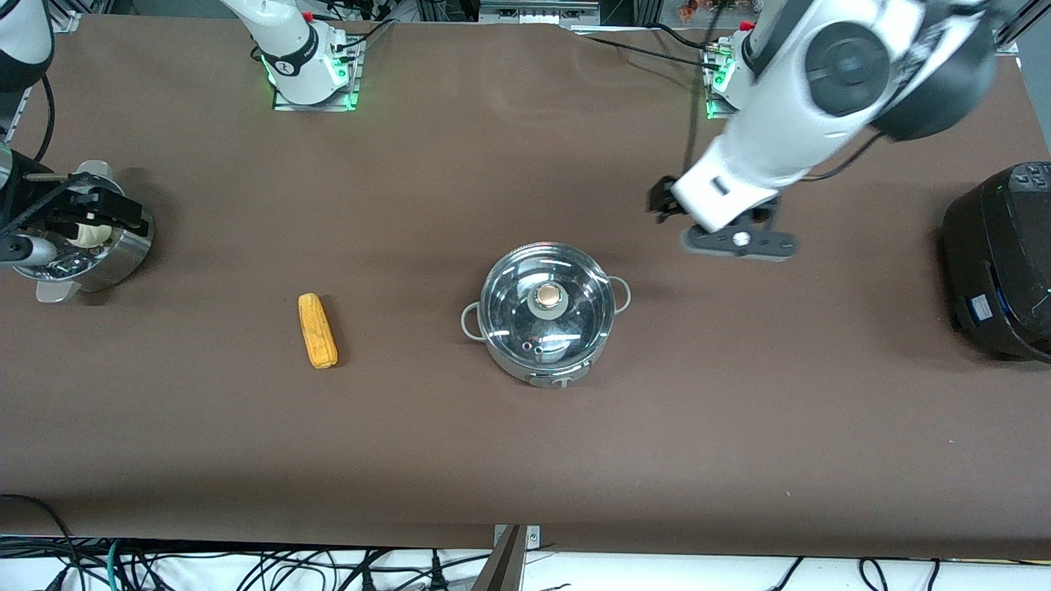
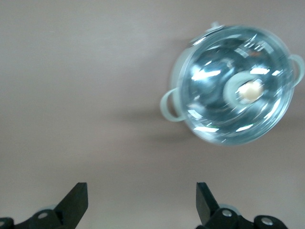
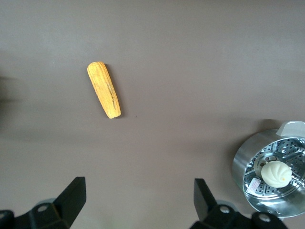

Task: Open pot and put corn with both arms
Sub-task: 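Reach the left gripper to the lid knob while the right gripper reaches the corn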

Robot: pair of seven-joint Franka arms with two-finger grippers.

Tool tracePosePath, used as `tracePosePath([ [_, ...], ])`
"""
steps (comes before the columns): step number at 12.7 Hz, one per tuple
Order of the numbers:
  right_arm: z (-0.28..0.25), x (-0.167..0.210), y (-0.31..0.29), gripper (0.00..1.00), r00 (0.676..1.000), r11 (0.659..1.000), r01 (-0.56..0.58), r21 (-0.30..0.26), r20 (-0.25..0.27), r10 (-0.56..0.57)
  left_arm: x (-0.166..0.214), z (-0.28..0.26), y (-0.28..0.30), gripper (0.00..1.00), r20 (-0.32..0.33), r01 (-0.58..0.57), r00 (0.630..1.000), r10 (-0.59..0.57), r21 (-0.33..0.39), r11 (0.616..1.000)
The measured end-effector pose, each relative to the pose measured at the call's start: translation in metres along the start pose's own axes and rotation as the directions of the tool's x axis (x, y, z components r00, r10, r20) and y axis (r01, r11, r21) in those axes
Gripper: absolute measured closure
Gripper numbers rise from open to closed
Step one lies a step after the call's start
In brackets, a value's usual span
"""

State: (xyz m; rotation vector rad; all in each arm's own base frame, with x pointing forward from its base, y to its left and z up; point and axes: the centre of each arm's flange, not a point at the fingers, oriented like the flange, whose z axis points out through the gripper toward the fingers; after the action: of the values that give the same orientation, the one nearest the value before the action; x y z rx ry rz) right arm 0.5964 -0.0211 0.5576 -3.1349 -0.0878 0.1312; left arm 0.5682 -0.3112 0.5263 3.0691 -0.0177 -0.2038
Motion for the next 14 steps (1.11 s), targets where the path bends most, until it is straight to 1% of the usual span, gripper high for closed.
tracePosePath([
  [2, 0.020, 0.016, 0.001, 0.00, 1.000, 1.000, 0.001, -0.001, -0.006, -0.001, 0.014, 0.029, 0.044, 0.00, -0.039, 0.058, 0.997, -0.059, -0.042, 0.997],
  [5, 0.053, 0.037, -0.001, 0.00, 1.000, 1.000, 0.010, 0.000, 0.003, -0.010, 0.032, 0.073, 0.086, 0.00, -0.103, 0.087, 0.990, -0.099, -0.116, 0.989],
  [7, 0.078, 0.058, -0.015, 0.00, 0.999, 0.999, 0.036, -0.003, -0.028, -0.037, 0.044, 0.107, 0.100, 0.00, -0.118, 0.078, 0.988, -0.095, -0.139, 0.987],
  [8, 0.096, 0.069, -0.026, 0.00, 0.998, 0.999, 0.053, -0.005, -0.041, -0.054, 0.044, 0.126, 0.111, 0.00, -0.118, 0.061, 0.990, -0.076, -0.124, 0.990],
  [10, 0.139, 0.090, -0.054, 0.00, 0.994, 0.995, 0.102, -0.007, -0.042, -0.102, 0.039, 0.162, 0.128, 0.00, -0.131, 0.012, 0.991, -0.018, -0.052, 0.999],
  [11, 0.160, 0.099, -0.070, 0.00, 0.990, 0.991, 0.132, -0.010, -0.049, -0.132, 0.036, 0.174, 0.135, 0.00, -0.128, -0.004, 0.992, 0.000, -0.034, 0.999],
  [14, 0.215, 0.117, -0.113, 0.00, 0.977, 0.980, 0.201, -0.003, -0.068, -0.201, 0.033, 0.183, 0.143, 0.00, -0.137, -0.022, 0.990, 0.018, -0.027, 0.999],
])
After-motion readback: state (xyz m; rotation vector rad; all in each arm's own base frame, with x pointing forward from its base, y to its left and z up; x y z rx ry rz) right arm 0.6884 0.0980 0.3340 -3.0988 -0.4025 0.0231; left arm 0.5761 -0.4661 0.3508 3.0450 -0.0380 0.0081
